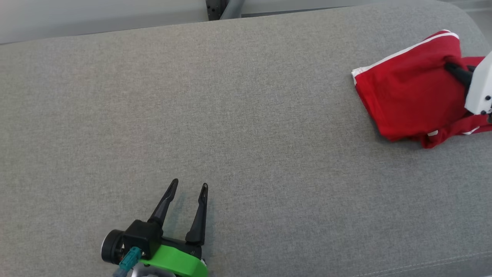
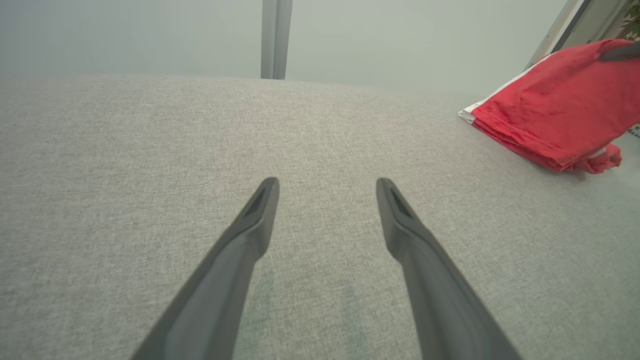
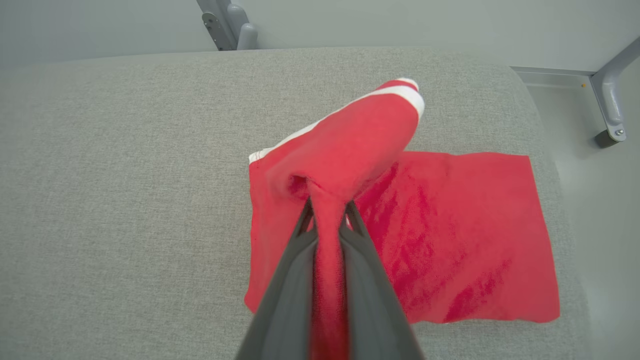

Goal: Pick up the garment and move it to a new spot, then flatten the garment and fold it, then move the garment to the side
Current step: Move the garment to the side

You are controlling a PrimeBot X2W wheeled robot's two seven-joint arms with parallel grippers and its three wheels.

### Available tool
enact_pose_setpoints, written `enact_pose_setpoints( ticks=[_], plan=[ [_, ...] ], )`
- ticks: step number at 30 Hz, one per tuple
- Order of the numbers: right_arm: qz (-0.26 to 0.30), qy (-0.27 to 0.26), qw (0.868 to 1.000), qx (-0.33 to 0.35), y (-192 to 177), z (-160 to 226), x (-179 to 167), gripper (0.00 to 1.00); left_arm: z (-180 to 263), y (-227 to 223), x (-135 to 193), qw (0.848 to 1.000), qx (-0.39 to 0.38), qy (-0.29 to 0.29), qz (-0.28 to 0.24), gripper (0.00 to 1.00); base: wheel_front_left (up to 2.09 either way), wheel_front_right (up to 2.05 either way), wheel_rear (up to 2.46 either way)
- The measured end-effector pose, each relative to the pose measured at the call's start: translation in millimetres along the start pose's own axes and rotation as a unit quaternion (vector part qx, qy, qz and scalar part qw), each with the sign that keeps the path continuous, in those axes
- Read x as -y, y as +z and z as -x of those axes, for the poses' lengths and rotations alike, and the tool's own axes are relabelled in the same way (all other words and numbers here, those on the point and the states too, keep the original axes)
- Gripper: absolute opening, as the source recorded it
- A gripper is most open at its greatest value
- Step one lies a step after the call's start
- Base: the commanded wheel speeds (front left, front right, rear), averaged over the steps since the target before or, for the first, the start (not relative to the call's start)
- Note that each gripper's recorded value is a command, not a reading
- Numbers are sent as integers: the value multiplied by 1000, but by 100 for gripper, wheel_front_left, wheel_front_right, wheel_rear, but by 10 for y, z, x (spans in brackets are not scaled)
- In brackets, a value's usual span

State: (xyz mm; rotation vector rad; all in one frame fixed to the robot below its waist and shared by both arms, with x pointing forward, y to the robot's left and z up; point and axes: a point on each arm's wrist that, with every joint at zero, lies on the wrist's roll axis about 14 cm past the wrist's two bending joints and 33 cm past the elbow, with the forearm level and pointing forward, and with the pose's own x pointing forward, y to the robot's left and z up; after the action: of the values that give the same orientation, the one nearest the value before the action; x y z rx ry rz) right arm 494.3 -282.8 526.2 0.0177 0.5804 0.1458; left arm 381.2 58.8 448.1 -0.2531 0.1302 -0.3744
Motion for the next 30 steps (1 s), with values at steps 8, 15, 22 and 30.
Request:
enact_pose_setpoints(
  ticks=[8,15,22,30],
  plan=[
    [3,-94,994,-47,-165,-37,657,0,-36,-204,-32,1000,-30,-2,-1,100,0,0,0],
    [52,-146,984,-89,-526,-237,882,6,5,-286,-192,999,-43,20,-5,100,0,0,0],
    [63,-186,973,-123,-835,-268,1069,100,28,-322,-260,998,-48,30,-1,100,0,0,0],
    [68,-145,981,114,37,-173,736,100,84,-202,-280,999,-31,41,4,100,0,0,0]
  ],
)
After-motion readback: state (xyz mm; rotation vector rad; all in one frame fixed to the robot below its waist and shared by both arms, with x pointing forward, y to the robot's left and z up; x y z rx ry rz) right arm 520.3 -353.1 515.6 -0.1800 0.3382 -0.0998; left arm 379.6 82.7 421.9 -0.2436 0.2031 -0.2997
